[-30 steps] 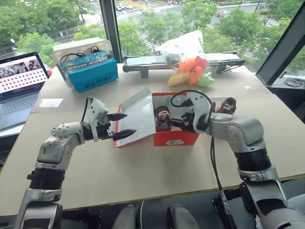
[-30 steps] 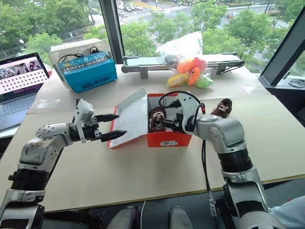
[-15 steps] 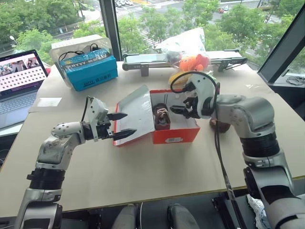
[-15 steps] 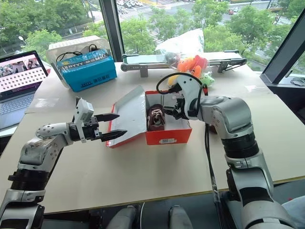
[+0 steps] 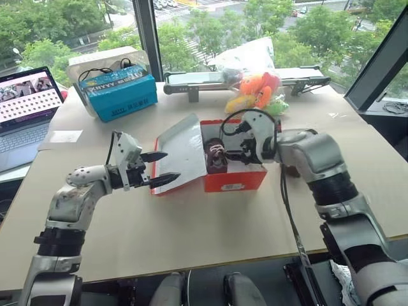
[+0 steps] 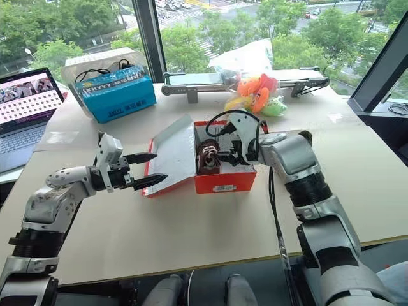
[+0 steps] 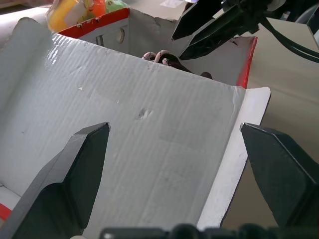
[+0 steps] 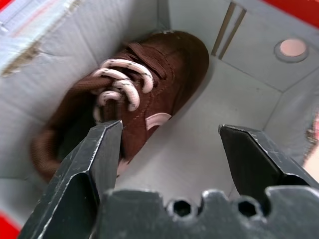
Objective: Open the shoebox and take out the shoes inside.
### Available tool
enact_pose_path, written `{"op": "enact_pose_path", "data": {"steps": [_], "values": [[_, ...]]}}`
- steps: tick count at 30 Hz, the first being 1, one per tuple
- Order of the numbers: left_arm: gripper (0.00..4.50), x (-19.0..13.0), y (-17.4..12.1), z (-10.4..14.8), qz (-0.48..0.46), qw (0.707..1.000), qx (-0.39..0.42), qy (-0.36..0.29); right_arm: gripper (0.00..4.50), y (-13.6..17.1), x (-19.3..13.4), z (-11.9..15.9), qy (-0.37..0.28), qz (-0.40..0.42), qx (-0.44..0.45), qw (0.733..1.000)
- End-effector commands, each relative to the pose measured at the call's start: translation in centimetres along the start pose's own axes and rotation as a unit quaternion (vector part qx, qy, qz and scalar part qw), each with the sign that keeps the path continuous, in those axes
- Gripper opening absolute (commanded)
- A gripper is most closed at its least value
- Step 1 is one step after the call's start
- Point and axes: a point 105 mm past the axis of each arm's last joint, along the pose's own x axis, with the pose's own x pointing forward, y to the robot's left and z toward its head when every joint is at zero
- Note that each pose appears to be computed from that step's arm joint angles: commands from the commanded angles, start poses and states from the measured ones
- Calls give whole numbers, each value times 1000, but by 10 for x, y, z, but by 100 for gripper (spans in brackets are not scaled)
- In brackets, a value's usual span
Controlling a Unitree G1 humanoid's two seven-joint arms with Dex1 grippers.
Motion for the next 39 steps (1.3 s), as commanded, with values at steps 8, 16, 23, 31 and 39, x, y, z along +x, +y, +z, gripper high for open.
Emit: {"op": "enact_pose_path", "data": {"steps": [8,16,23,31,39], "values": [[450,-8,0,16,17,999,24,-18,371,-4,14,14,-17,7,-25,1000],[450,-7,-1,15,17,999,24,-18,371,-5,-26,42,-43,12,-74,996],[450,-5,0,16,16,999,23,-21,371,23,-30,36,-36,59,-82,994],[450,-9,-1,18,22,999,25,-22,371,26,0,28,-25,50,-81,995],[450,-11,-2,18,25,999,23,-20,371,7,22,13,-7,20,-79,997]]}}
